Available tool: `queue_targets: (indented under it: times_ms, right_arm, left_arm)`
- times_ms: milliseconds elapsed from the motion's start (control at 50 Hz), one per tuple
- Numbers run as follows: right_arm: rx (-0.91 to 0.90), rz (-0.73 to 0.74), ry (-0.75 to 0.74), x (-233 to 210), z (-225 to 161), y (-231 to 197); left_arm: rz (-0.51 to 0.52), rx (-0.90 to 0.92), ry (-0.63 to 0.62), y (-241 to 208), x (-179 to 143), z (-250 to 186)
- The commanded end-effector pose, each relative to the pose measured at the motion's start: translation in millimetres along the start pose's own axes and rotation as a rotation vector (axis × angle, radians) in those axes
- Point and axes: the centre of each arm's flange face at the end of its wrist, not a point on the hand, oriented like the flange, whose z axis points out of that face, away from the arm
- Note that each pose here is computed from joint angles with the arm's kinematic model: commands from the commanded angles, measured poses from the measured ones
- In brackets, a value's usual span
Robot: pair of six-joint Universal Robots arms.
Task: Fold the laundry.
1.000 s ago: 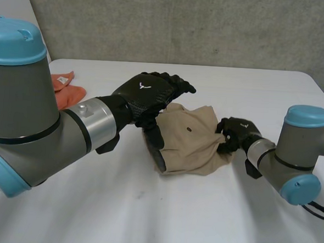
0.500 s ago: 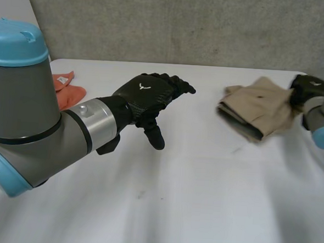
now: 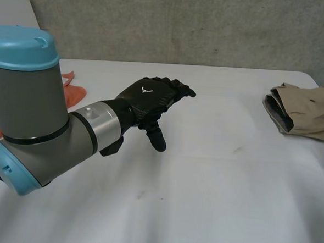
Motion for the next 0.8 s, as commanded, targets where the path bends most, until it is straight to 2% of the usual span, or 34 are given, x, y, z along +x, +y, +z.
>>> queue_targets:
  times_ms: [20, 140, 220, 300, 380, 440, 460, 520, 540, 600, 620, 640, 700, 800]
  right_arm:
    - [-0.073, -0.167, 0.058, 1.6, -15.2, -21.1]
    - [-0.023, -0.313, 0.229, 17.6, -33.8, -85.3]
    - [0.036, -0.388, 0.241, 20.1, -48.7, -126.8]
    - [0.091, -0.439, 0.205, -0.5, -70.3, -160.3]
    - [0.174, -0.419, 0.059, -67.8, -111.3, -187.3]
    - [0.185, -0.381, -0.133, -117.3, -142.9, -183.7]
    - [0.173, -0.365, -0.247, -139.3, -159.5, -176.2]
    - [0.151, -0.344, -0.431, -167.7, -186.5, -162.7]
    - [0.149, -0.335, -0.550, -183.8, -208.3, -157.7]
    - [0.144, -0.335, -0.726, -205.9, -248.4, -149.8]
    - [0.128, -0.339, -0.835, -217.9, -274.2, -139.6]
    - [0.118, -0.343, -0.882, -222.5, -286.1, -133.7]
    - [0.051, -0.351, -1.034, -233.4, -323.9, -104.9]
    - [-0.025, -0.371, -1.125, -229.9, -360.5, -76.9]
  left_arm:
    - [0.000, 0.003, -0.016, -1.5, -1.5, -0.9]
    - [0.001, 0.006, -0.032, -3.2, -1.8, -3.2]
    - [0.009, 0.029, -0.044, -12.2, -1.3, -11.1]
    - [0.015, 0.051, -0.050, -19.0, 0.1, -20.8]
    - [0.035, 0.113, -0.108, -29.3, -12.4, -28.1]
    - [0.060, 0.170, -0.202, -35.5, -35.5, -33.5]
    - [0.067, 0.190, -0.227, -37.8, -42.2, -34.9]
    - [0.092, 0.255, -0.321, -47.0, -71.4, -39.3]
    - [0.100, 0.267, -0.348, -48.8, -81.5, -40.2]
    - [0.121, 0.249, -0.466, -44.7, -127.7, -45.8]
    - [0.127, 0.236, -0.493, -41.3, -138.8, -46.5]
    - [0.143, 0.196, -0.558, -30.7, -167.3, -48.0]
    - [0.171, 0.117, -0.628, -7.7, -207.5, -46.7]
    - [0.284, -0.062, -0.703, 48.8, -275.6, -39.6]
